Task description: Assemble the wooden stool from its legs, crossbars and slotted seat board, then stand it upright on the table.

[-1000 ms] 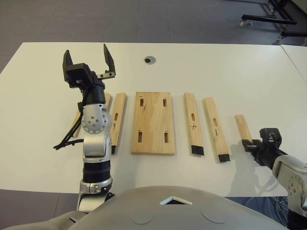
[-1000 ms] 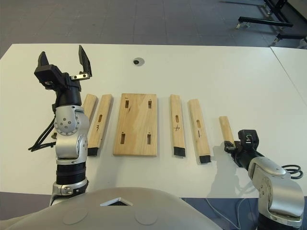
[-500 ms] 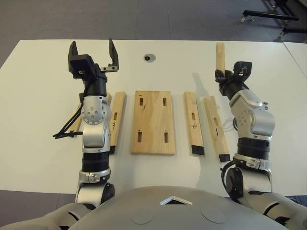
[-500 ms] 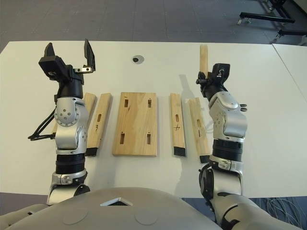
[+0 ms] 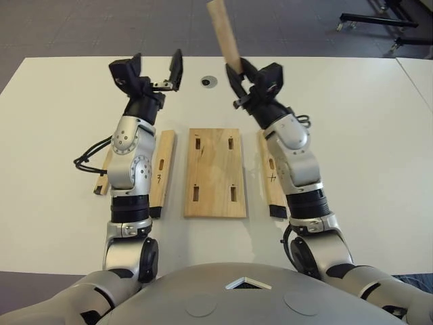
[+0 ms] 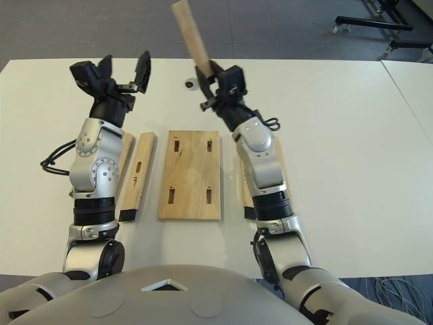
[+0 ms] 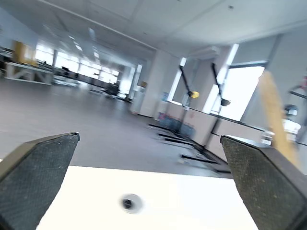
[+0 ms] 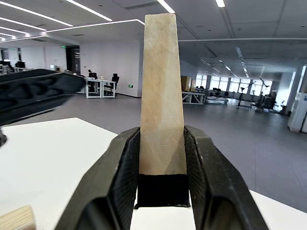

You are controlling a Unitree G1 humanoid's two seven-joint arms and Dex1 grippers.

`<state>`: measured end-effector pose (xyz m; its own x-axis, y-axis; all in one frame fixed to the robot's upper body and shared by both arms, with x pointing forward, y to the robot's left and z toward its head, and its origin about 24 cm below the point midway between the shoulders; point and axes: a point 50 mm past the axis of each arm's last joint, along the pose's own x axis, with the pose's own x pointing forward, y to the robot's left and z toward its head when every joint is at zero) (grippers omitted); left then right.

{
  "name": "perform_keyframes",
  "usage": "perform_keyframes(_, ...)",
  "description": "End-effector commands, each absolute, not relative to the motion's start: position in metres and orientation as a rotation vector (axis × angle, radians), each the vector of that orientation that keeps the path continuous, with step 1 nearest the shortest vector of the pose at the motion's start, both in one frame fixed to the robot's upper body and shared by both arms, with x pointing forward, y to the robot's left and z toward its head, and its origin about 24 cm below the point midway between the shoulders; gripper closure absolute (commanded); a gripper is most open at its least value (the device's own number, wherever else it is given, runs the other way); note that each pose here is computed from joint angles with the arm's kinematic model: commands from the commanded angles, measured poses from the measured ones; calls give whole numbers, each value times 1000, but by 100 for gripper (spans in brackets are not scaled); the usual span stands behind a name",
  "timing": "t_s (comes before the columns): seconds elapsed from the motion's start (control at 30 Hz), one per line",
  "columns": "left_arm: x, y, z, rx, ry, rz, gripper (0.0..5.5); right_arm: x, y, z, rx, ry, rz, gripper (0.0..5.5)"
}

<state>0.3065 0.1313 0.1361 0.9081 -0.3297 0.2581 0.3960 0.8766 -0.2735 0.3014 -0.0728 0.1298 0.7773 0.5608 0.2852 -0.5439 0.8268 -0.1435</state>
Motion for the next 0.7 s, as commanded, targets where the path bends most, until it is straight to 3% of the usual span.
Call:
perform_keyframes(0.03,300,118,140,-357,-138,-628,10,304,-72,132,-95,-378,577,422)
perform_keyframes(0.13,291,113,144,-395,-118,-787,10,309,-76,134,-105,-408,536,422)
perform_keyframes(0.33,285,116,154,-640,-143,-867,10,304,-69,128,-82,-412,568,422)
perform_keyframes(0.5,292,117,152,-805,-102,-851,10,295,-58,124,-79,-403,645,422)
perform_keyframes(0.7,295,116,131,-796,-10,-808,10,287,-58,123,-171,-421,707,422)
